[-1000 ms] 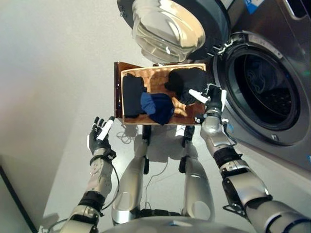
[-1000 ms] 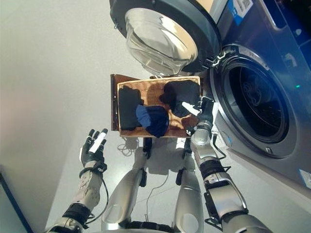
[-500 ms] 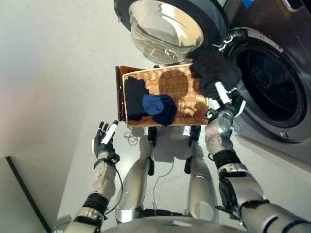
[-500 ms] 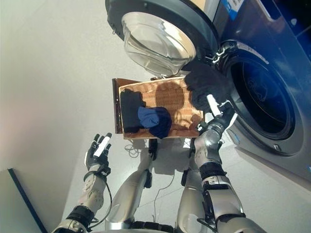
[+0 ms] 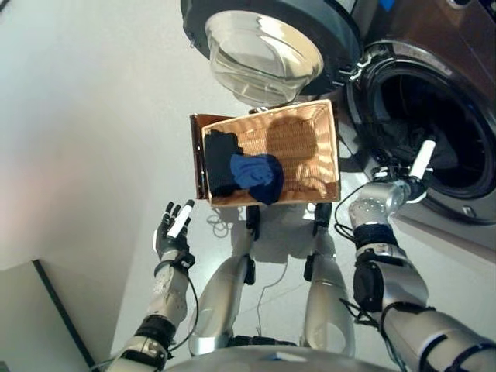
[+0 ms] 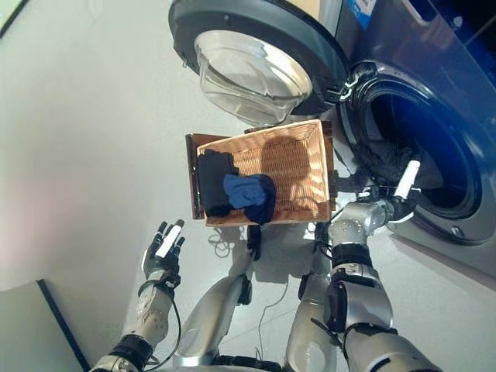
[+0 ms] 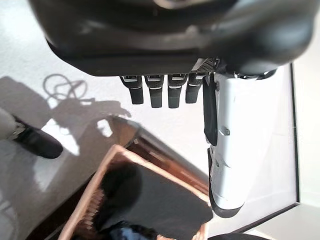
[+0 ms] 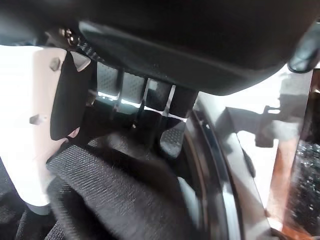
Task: Pick up the clothes and place them into the washing machine
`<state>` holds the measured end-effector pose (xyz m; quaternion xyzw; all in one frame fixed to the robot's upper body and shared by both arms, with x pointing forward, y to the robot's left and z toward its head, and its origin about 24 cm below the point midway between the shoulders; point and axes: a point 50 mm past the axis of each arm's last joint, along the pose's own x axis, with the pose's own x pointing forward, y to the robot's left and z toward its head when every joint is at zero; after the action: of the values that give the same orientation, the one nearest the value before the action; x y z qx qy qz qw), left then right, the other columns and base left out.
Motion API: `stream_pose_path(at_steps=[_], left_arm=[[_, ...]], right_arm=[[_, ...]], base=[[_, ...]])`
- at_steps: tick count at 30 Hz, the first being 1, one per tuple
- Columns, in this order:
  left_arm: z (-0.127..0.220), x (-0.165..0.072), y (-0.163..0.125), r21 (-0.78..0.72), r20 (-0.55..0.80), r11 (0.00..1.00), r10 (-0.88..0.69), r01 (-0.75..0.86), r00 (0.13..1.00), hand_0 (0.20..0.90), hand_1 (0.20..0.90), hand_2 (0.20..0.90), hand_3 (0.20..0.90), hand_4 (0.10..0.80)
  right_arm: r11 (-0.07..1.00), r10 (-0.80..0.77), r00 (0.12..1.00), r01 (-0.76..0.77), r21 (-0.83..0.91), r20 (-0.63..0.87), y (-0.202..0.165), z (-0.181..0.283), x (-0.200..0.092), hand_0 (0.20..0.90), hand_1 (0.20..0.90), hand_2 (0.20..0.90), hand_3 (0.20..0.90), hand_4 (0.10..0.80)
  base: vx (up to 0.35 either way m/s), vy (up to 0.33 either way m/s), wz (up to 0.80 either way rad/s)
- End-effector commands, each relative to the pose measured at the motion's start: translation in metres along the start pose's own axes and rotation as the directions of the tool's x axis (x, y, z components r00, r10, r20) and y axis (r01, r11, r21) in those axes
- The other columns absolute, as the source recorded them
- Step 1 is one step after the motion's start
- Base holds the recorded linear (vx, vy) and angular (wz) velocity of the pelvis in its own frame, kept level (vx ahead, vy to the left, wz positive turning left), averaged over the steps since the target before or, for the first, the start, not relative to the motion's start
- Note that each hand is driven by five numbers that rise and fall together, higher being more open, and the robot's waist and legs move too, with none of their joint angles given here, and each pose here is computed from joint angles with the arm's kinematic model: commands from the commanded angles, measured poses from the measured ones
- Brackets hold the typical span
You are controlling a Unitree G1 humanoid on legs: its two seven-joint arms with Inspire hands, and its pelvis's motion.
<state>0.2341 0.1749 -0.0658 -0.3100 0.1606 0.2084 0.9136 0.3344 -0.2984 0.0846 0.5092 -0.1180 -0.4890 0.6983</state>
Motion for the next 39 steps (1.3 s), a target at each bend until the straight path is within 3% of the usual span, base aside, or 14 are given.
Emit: stream_pose_path(at_steps=[1,10,22,30,36,38,39], left_arm=[[0.006,-0.003,0.011,0.01,0.046,1.0,0.004,-0.004,0.999,0.9,0.9,0.9,0.9,0.8],[0.004,-0.006,0.01,0.035,0.032,0.998,-0.059,0.058,0.998,0.9,0.9,0.9,0.9,0.8],[0.001,-0.011,0.008,0.045,0.016,0.995,-0.092,0.092,0.996,0.9,0.9,0.9,0.9,0.8],[-0.001,-0.011,0.009,0.042,0.01,0.996,-0.076,0.075,0.997,0.9,0.9,0.9,0.9,0.8],[0.001,-0.011,0.007,0.036,0.016,0.996,-0.077,0.076,0.997,0.9,0.9,0.9,0.9,0.8],[0.001,-0.011,0.008,0.038,0.015,0.997,-0.075,0.074,0.997,0.9,0.9,0.9,0.9,0.8],[0.004,-0.01,0.006,0.04,0.027,0.996,-0.083,0.082,0.996,0.9,0.9,0.9,0.9,0.8]], right_arm=[[0.988,0.09,0.967,-0.116,0.1,0.237,0.044,0.066,0.016,0.2,0.2,0.2,0.2,0.3],[0.987,0.096,0.932,-0.134,0.086,0.351,0.088,0.141,0.033,0.2,0.2,0.2,0.2,0.3],[0.949,0.118,0.851,-0.249,0.196,0.511,0.14,0.225,0.012,0.2,0.2,0.2,0.2,0.3],[0.914,0.119,0.845,-0.298,0.274,0.521,0.155,0.235,0.001,0.2,0.2,0.2,0.2,0.3],[0.936,0.098,0.868,-0.247,0.252,0.487,0.152,0.224,0.006,0.214,0.214,0.214,0.214,0.31],[0.948,0.088,0.872,-0.221,0.227,0.482,0.15,0.223,0.008,0.818,0.818,0.818,0.818,0.741],[0.966,0.086,0.878,-0.189,0.176,0.471,0.15,0.219,0.01,0.9,0.9,0.9,0.9,0.8]], base=[[0.007,0.002,-0.06],[0.002,0.0,-0.01],[0.0,0.0,0.0],[0.003,0.0,0.02],[0.0,0.0,0.0],[0.0,0.0,0.0],[0.0,0.0,0.0]])
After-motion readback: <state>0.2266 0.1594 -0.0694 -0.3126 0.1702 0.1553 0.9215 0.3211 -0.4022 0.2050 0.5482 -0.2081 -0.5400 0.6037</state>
